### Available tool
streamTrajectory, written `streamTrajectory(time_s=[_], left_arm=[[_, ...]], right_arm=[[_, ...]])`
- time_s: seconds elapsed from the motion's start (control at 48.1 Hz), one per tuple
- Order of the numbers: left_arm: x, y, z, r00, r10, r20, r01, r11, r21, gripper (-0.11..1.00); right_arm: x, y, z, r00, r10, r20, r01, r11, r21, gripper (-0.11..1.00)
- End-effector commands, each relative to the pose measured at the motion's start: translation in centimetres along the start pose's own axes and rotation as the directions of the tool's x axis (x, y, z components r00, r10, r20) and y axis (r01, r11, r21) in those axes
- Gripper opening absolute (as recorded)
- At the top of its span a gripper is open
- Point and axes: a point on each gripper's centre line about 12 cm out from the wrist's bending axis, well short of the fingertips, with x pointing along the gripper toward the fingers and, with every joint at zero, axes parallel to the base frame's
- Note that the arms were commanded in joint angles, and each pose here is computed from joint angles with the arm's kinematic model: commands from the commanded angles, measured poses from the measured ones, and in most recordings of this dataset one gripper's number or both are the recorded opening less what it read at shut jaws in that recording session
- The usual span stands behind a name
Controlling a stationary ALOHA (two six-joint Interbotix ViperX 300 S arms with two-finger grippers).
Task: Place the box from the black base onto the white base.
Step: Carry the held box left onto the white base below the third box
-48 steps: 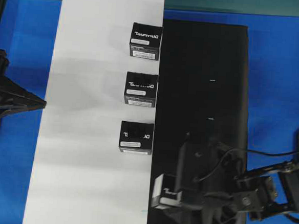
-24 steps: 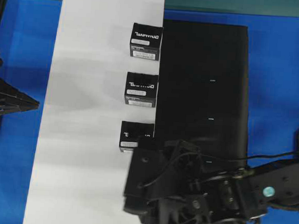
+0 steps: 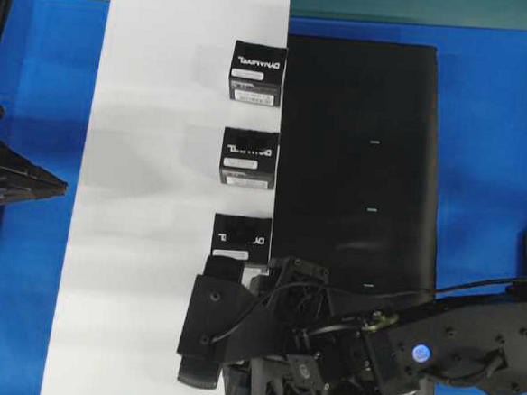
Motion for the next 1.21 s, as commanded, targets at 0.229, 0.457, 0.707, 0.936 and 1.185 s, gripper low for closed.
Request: streamTrajectory(time_s=[0.229, 0.457, 0.707, 0.936, 1.185], left_arm=[[-0.4, -0.2, 1.5, 0.999, -0.011, 0.032, 0.011, 1.000, 0.001, -0.03], [-0.4, -0.3, 1.5, 0.999, -0.013, 0.033, 0.013, 1.000, 0.002, -0.03], [-0.4, -0.3, 1.5, 0.999, -0.013, 0.033, 0.013, 1.000, 0.001, -0.03], [-0.4, -0.2, 1.5, 0.999, -0.011, 0.032, 0.011, 1.000, 0.001, -0.03], [-0.4, -0.2, 1.4, 0.999, -0.011, 0.030, 0.011, 1.000, 0.002, -0.03]], right_arm=[[0.9, 0.1, 0.1, 1.000, -0.008, -0.010, 0.008, 1.000, -0.004, 0.65], [1.5, 0.1, -0.3, 1.000, -0.006, -0.016, 0.005, 0.999, -0.052, 0.65], [1.6, 0.1, -0.3, 1.000, -0.001, -0.012, 0.000, 0.997, -0.077, 0.66], [1.7, 0.3, 0.0, 1.000, 0.015, 0.011, -0.014, 0.997, -0.078, 0.73], [1.7, 0.1, 0.2, 1.000, 0.013, 0.020, -0.011, 0.997, -0.082, 0.86]])
